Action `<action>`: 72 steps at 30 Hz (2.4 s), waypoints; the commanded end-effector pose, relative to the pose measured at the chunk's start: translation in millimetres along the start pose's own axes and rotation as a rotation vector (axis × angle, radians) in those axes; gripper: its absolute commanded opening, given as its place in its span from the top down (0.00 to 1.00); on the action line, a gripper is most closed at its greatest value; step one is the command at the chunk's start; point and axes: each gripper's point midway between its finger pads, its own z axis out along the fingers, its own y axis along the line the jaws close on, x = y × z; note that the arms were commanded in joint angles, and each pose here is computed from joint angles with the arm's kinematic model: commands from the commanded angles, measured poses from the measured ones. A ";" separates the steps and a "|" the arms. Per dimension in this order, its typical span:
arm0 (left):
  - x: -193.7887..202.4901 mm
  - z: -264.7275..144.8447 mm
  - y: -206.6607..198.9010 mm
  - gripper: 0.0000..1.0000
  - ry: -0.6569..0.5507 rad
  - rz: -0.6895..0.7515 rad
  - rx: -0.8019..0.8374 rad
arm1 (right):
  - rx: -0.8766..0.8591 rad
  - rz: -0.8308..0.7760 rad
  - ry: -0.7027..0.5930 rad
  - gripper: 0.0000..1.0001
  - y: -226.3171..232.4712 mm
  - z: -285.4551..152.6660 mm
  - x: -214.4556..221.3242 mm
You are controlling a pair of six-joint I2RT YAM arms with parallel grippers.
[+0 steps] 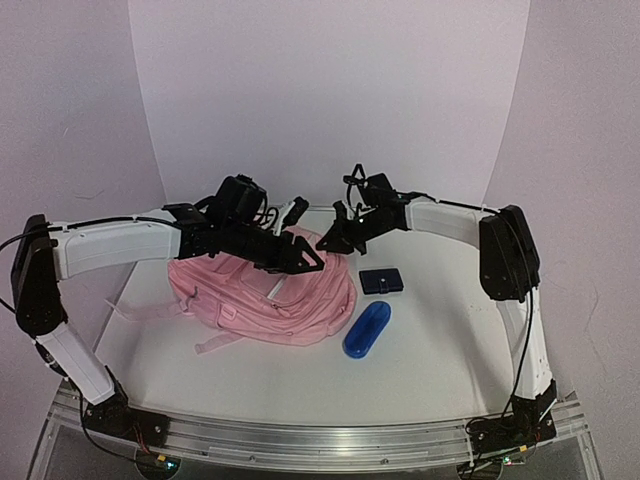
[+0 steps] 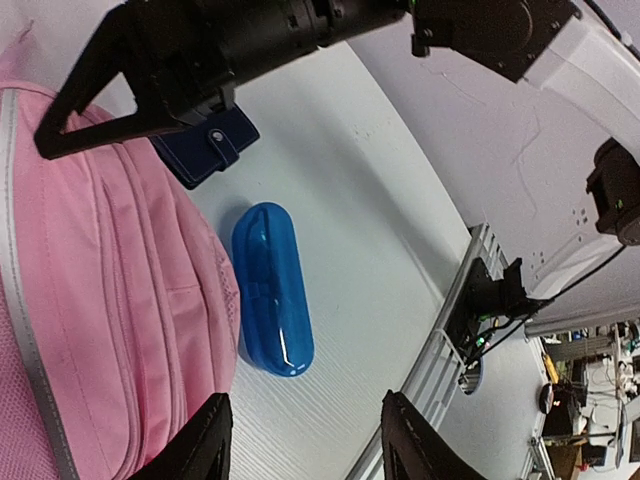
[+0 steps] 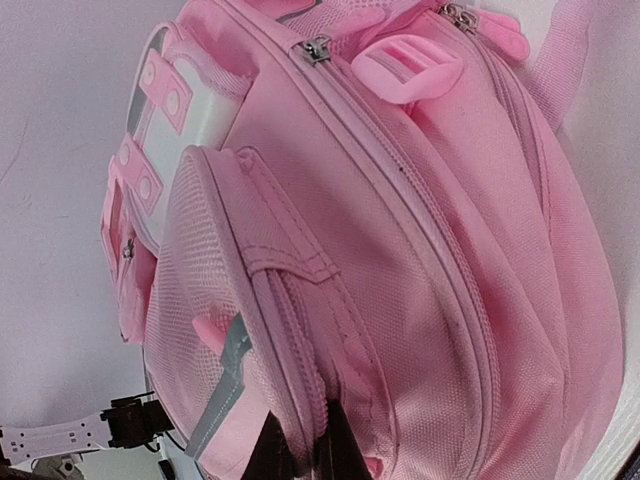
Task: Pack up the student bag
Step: Zip the student bag at the center of the board.
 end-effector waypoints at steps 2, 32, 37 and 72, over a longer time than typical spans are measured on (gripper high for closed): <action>-19.4 -34.8 17.5 0.48 -0.127 -0.021 -0.174 | -0.092 -0.101 -0.076 1.00 38.4 -5.4 -24.1; -5.0 -118.6 121.1 0.46 -0.135 -0.292 -0.652 | 0.096 -0.699 -0.089 0.48 117.4 -53.2 117.6; -6.0 -127.7 118.1 0.46 -0.160 -0.303 -0.664 | 0.090 -0.728 -0.052 0.51 127.7 -23.3 151.9; 2.4 -154.4 108.2 0.44 -0.186 -0.301 -0.688 | 0.280 -0.538 -0.028 0.66 58.8 60.7 155.3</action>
